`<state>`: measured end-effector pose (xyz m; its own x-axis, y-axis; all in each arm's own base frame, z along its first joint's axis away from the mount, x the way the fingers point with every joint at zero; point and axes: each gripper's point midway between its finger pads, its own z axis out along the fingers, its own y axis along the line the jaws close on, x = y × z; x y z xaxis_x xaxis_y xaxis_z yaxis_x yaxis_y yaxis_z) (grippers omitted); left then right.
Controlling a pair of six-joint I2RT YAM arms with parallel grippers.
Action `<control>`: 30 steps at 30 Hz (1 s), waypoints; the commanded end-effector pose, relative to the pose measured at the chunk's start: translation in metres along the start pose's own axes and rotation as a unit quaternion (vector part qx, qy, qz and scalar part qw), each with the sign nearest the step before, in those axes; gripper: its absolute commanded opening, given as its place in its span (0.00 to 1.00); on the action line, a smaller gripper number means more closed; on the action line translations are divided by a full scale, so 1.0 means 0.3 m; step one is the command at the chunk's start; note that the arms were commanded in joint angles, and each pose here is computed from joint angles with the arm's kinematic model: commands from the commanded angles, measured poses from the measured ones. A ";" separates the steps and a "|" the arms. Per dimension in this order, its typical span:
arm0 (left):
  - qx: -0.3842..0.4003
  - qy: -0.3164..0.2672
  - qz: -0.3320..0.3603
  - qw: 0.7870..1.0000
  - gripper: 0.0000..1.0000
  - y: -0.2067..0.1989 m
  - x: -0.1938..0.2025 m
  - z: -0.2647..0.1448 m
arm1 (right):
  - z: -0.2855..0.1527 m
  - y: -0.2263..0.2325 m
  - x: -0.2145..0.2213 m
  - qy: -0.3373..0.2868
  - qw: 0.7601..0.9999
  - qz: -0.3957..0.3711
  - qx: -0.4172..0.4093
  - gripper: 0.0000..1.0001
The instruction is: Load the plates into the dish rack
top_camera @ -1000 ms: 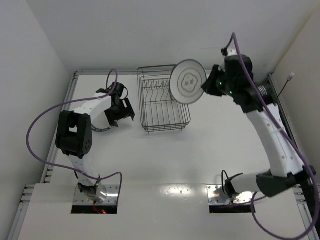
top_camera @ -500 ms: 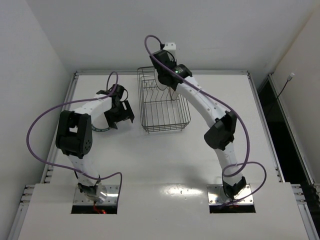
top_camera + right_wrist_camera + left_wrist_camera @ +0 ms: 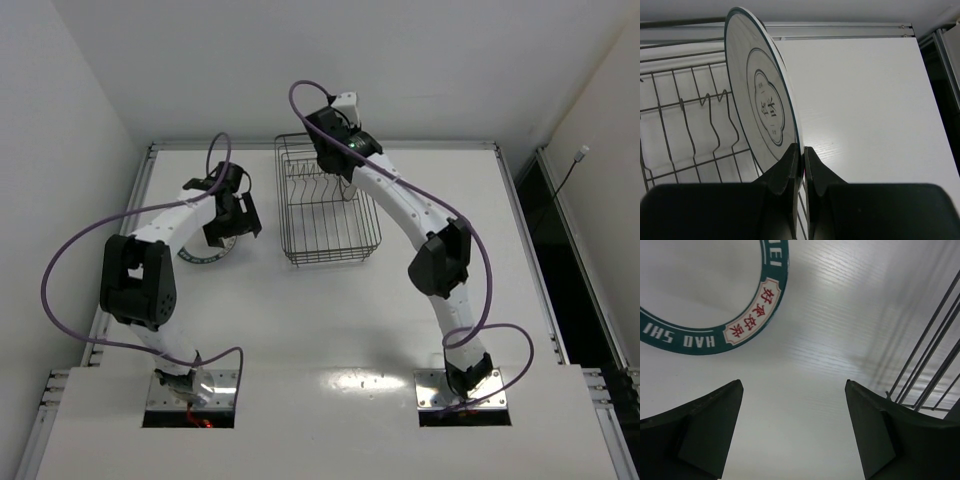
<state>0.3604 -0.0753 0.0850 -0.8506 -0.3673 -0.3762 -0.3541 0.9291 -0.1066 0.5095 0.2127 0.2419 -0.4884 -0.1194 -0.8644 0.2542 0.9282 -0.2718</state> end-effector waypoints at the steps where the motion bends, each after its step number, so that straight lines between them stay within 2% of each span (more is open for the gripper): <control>1: -0.037 -0.037 0.014 0.999 0.81 0.066 -0.033 -0.038 | 0.015 0.002 -0.020 -0.019 1.000 0.011 0.019 0.00; 11: -0.086 -0.049 0.026 0.995 0.84 0.132 -0.036 -0.032 | 0.120 0.107 0.156 0.032 0.999 -0.036 -0.003 0.00; 12: -0.086 -0.049 0.026 0.995 0.84 0.132 -0.036 -0.032 | 0.146 0.113 0.184 0.042 0.998 -0.041 -0.004 0.01; 13: -0.100 -0.052 0.027 0.993 0.85 0.147 -0.039 -0.023 | 0.144 0.130 0.191 0.047 0.998 -0.040 -0.019 0.08; 16: -0.136 -0.053 0.032 0.989 0.87 0.191 -0.038 -0.021 | 0.162 0.170 0.207 0.065 0.995 -0.030 -0.063 0.09; 19: -0.192 -0.065 0.029 0.979 0.95 0.253 -0.047 -0.017 | 0.117 0.180 0.154 0.072 0.992 0.007 -0.106 0.31; 20: -0.203 -0.077 0.028 0.976 0.96 0.263 -0.068 -0.027 | 0.074 0.161 0.097 0.064 0.991 0.028 -0.117 0.48; 21: -0.213 -0.077 0.030 0.974 0.98 0.268 -0.075 -0.015 | 0.038 0.159 0.088 0.074 0.987 0.036 -0.136 0.53; 23: -0.227 -0.080 0.045 0.970 1.00 0.277 -0.093 -0.010 | -0.017 0.147 0.071 0.082 0.982 0.055 -0.160 0.60; 27: -0.238 -0.055 0.073 0.967 1.00 0.259 -0.132 0.081 | -0.223 0.066 -0.058 0.077 0.960 0.111 -0.246 0.65; 28: -0.233 -0.064 0.070 0.968 1.00 0.245 -0.157 0.071 | -0.234 0.083 -0.063 0.078 0.955 0.114 -0.262 0.65; 30: -0.260 -0.046 0.085 0.961 1.00 0.262 -0.151 0.120 | -0.316 0.045 -0.123 0.064 0.942 0.131 -0.303 0.66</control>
<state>0.3724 0.0040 0.0599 -0.8769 -0.2147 -0.4299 -0.3880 0.8443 0.3697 0.4766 0.2503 0.2302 -0.6491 0.0333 -0.7600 -0.0189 0.9980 0.0599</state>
